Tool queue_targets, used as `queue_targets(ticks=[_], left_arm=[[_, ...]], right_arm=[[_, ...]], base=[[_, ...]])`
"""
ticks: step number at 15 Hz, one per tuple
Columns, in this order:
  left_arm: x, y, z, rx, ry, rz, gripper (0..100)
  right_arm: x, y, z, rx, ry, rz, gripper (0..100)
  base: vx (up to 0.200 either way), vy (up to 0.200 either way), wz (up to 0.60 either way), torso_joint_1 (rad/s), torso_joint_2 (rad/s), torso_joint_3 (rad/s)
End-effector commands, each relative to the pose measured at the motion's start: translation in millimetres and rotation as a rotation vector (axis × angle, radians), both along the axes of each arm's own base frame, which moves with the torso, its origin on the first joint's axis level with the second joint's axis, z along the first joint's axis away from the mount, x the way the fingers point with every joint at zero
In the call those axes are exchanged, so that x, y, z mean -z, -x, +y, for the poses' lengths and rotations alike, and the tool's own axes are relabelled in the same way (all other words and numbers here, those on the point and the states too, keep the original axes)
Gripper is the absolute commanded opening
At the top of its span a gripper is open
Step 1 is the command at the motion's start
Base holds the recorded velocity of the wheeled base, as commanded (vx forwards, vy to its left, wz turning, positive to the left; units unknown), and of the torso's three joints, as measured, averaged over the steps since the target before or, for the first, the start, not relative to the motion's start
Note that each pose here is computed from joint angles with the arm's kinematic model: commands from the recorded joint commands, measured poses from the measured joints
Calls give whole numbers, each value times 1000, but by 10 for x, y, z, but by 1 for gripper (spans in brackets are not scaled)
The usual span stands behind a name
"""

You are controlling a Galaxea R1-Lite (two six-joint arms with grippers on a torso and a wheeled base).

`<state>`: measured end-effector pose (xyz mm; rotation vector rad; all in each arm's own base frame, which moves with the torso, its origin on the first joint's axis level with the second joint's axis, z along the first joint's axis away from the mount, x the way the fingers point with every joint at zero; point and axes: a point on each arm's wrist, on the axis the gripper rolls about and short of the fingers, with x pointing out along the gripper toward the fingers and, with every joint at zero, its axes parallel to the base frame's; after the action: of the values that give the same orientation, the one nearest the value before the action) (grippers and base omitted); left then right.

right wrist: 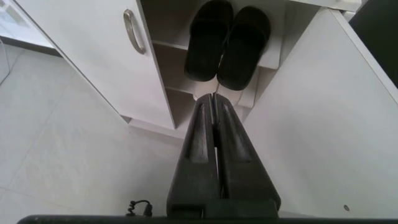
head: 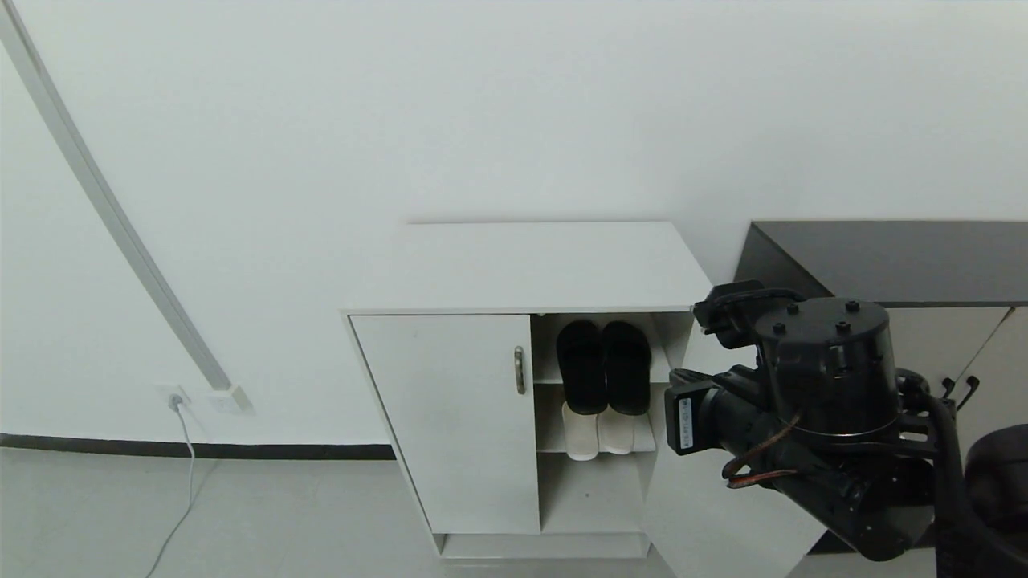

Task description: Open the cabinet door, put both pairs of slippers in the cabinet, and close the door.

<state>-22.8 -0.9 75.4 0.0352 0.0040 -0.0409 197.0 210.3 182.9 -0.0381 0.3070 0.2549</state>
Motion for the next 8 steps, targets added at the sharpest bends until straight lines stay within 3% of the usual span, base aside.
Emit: queue_targets(ticks=[1, 7, 8], left_arm=[[2, -1, 0, 1, 0, 0, 0], [0, 0, 0, 1, 2, 0, 0], [0, 0, 0, 1, 2, 0, 0]], right_arm=[[1, 5, -4, -1, 1, 0, 0], [3, -20, -30, 11, 2, 0, 0], [-1, -27, -41, 17, 3, -2, 0]], base=[[0, 0, 0, 0, 0, 0], [0, 0, -600, 5, -2, 1], [0, 0, 0, 0, 0, 0]])
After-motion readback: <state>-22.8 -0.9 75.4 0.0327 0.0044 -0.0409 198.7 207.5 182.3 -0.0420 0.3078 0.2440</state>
